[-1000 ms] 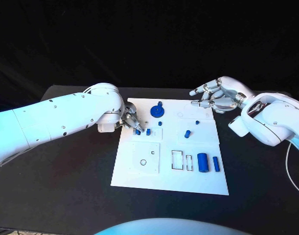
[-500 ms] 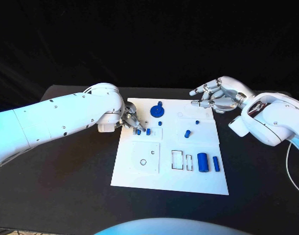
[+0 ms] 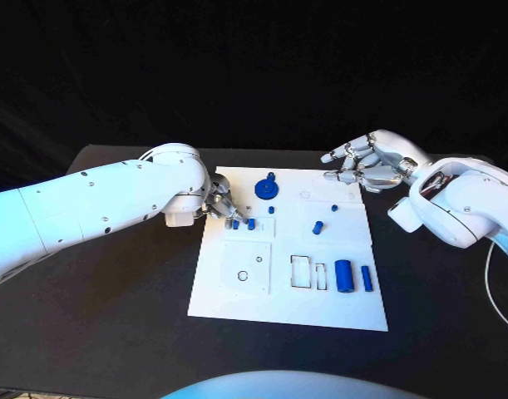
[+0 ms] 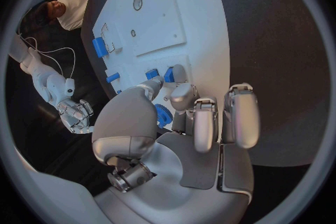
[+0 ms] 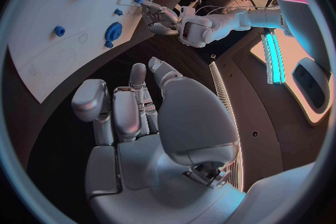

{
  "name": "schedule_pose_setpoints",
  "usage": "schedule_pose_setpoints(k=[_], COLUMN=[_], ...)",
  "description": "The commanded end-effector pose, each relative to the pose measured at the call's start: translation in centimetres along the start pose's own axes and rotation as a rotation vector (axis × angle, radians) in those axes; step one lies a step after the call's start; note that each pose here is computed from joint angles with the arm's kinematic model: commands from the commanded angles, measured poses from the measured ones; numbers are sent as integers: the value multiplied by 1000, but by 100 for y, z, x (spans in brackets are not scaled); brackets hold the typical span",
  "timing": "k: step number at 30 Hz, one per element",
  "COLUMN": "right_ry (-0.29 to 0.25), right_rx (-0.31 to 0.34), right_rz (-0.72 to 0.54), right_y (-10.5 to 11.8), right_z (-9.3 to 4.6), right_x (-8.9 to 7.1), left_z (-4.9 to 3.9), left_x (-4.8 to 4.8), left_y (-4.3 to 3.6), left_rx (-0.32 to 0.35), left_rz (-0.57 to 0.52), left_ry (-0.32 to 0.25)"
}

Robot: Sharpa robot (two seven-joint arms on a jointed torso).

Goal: Assemble the parts on the task board

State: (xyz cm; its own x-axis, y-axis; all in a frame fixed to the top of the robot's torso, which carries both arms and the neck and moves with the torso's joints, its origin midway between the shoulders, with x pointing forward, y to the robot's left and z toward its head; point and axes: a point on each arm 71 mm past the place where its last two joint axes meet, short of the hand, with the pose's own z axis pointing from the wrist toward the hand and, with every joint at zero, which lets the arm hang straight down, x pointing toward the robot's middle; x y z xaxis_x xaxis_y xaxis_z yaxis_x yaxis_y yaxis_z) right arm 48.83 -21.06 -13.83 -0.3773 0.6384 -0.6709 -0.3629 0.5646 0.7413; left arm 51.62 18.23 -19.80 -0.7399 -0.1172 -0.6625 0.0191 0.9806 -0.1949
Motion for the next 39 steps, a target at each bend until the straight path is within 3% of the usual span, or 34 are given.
schedule_pose_setpoints(k=[1,10,18,23,26,29,32,39], right_ry=[13,13,12,10,9,8,8,7], right_rx=[-8,-6,-4,-3,-2,-2,-3,-3], right_rz=[-3,-3,-4,-4,-5,-5,-5,-5], right_y=[6,2,-3,-8,-11,-12,-11,-12], right_z=[1,2,-3,0,5,8,10,10], right_x=[11,10,5,1,0,-1,0,-1], left_z=[-3,-110,-163,-211,-248,-265,-257,-192], left_x=[20,-171,-247,-292,-289,-267,-235,-182], left_y=[12,45,48,-92,-232,-325,-384,-452], left_rx=[9,137,220,399,541,628,670,661], left_rz=[-25,-270,-322,-304,-244,-185,-120,8], left_ry=[-21,-161,-238,-322,-385,-433,-472,-512])
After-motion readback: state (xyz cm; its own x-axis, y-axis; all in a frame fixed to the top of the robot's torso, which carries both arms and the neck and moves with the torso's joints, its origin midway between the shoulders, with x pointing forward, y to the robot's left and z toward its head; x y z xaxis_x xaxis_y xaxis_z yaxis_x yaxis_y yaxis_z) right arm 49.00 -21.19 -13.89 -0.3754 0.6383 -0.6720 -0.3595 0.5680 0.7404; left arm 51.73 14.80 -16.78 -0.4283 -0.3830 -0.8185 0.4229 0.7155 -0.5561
